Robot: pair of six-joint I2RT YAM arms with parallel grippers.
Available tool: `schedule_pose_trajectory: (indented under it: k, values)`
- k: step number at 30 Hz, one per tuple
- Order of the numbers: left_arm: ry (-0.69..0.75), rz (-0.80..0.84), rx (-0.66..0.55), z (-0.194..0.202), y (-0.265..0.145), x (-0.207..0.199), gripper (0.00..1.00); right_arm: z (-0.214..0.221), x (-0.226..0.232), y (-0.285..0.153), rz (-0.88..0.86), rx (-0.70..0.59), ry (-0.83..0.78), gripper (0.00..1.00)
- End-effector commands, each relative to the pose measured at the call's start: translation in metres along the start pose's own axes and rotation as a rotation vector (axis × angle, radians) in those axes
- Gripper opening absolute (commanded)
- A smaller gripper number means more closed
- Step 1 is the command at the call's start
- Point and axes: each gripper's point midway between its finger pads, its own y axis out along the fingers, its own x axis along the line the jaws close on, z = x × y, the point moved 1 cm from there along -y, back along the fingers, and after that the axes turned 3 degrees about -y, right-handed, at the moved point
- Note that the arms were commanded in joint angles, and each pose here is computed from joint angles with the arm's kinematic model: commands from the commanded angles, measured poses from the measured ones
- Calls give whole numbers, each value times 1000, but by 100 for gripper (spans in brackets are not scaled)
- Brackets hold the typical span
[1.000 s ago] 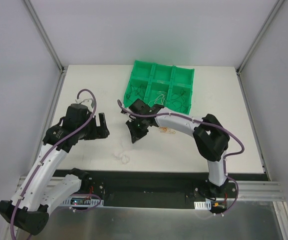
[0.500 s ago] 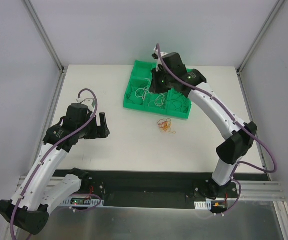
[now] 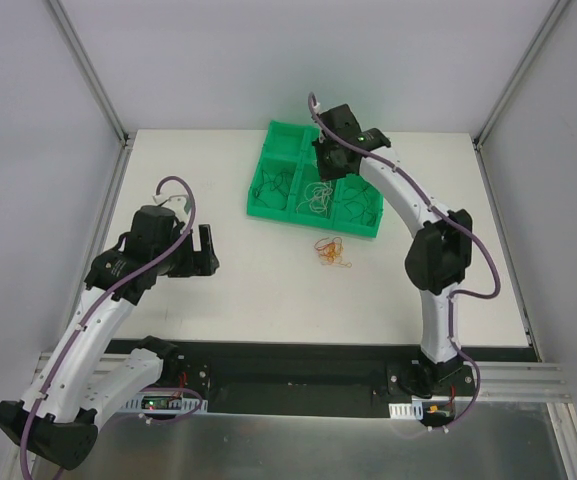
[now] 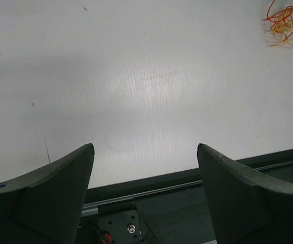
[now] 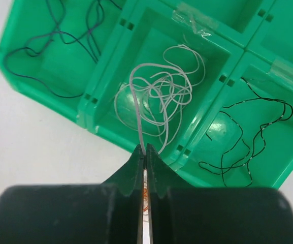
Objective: Untangle the cables
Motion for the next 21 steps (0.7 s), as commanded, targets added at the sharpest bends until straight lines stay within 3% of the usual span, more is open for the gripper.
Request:
schedule_pose_trajectory:
  k: [1,8,12,13,17,21]
  values:
    - [31,40,-38,-12,-9,-10,82,-3,-15,12,63,2,-75,0]
    - [32,49,-20,-13,-6,-13,82,34,-1,42,27,120,-45,1]
    - [33,60,-9,-13,-5,-15,83,36,2,46,19,130,-2,8]
    - [34,66,-7,-13,-4,-16,83,34,2,45,21,130,2,11]
    - [39,89,0,-9,-1,-20,83,29,-2,38,52,147,8,40]
    - [52,105,-1,-2,1,-21,83,16,-5,1,69,123,36,57]
